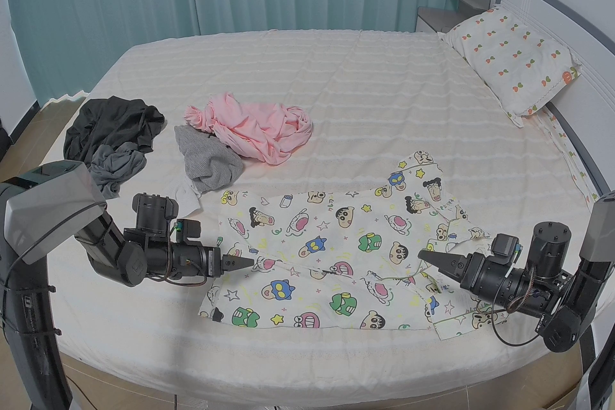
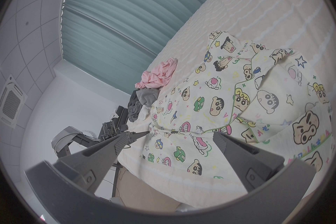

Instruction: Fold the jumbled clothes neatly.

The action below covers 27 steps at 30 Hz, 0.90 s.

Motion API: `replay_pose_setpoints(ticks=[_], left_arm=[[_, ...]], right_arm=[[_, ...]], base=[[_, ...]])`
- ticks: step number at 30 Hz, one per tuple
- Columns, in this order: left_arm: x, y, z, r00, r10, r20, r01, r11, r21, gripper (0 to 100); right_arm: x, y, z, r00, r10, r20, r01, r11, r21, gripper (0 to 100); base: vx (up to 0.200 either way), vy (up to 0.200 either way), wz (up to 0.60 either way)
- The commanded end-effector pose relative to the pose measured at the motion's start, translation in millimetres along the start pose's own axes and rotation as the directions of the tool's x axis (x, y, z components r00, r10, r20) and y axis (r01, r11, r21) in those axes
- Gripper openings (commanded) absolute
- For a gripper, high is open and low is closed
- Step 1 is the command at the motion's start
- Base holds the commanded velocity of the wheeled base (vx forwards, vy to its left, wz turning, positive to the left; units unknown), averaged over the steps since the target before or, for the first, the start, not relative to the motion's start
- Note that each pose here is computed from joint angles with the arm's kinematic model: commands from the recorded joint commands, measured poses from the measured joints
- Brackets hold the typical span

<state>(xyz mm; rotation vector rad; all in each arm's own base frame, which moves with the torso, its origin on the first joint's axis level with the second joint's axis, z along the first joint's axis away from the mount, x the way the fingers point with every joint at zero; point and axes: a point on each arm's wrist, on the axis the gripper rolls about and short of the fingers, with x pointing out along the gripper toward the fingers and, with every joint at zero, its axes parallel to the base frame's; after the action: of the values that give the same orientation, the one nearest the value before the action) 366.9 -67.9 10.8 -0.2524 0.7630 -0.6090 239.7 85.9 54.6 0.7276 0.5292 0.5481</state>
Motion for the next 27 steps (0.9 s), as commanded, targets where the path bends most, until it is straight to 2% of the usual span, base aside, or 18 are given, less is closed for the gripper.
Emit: replay_pose_setpoints(ticks=[1, 12, 13, 17, 22, 27], left_arm=[[5.4, 1.5, -6.1, 1.0, -0.002, -0.02, 0.002, 1.0, -0.008, 100], [11.0, -6.7, -10.3, 0.999, -0.02, -0.04, 0.021, 1.0, 0.006, 100], [9.2, -6.7, -11.6, 0.999, -0.017, -0.043, 0.017, 1.0, 0.003, 0], [6.6, -4.6, -14.0, 0.999, -0.01, -0.049, 0.009, 1.0, -0.007, 0], [-4.0, -0.6, -14.0, 0.998, 0.051, -0.036, -0.052, 0.998, -0.021, 0], [-16.4, -3.6, -12.5, 0.998, 0.061, -0.025, -0.061, 0.998, -0.028, 0]], right_arm=[[1.3, -1.1, -0.6, 1.0, 0.0, -0.001, 0.0, 1.0, 0.0, 100], [1.6, -1.7, -1.0, 1.0, -0.001, -0.004, 0.001, 1.0, 0.001, 100], [1.9, -2.2, -1.5, 1.0, -0.003, -0.006, 0.003, 1.0, 0.002, 100], [2.1, -2.5, -1.7, 1.0, -0.004, -0.007, 0.004, 1.0, 0.003, 100], [2.1, -2.5, -1.7, 1.0, -0.004, -0.007, 0.004, 1.0, 0.003, 100], [2.1, -2.5, -1.7, 1.0, -0.004, -0.007, 0.004, 1.0, 0.003, 100]], base=[[0.0, 0.0, 0.0], [0.0, 0.0, 0.0], [0.0, 0.0, 0.0], [0.0, 0.0, 0.0], [0.0, 0.0, 0.0], [0.0, 0.0, 0.0]])
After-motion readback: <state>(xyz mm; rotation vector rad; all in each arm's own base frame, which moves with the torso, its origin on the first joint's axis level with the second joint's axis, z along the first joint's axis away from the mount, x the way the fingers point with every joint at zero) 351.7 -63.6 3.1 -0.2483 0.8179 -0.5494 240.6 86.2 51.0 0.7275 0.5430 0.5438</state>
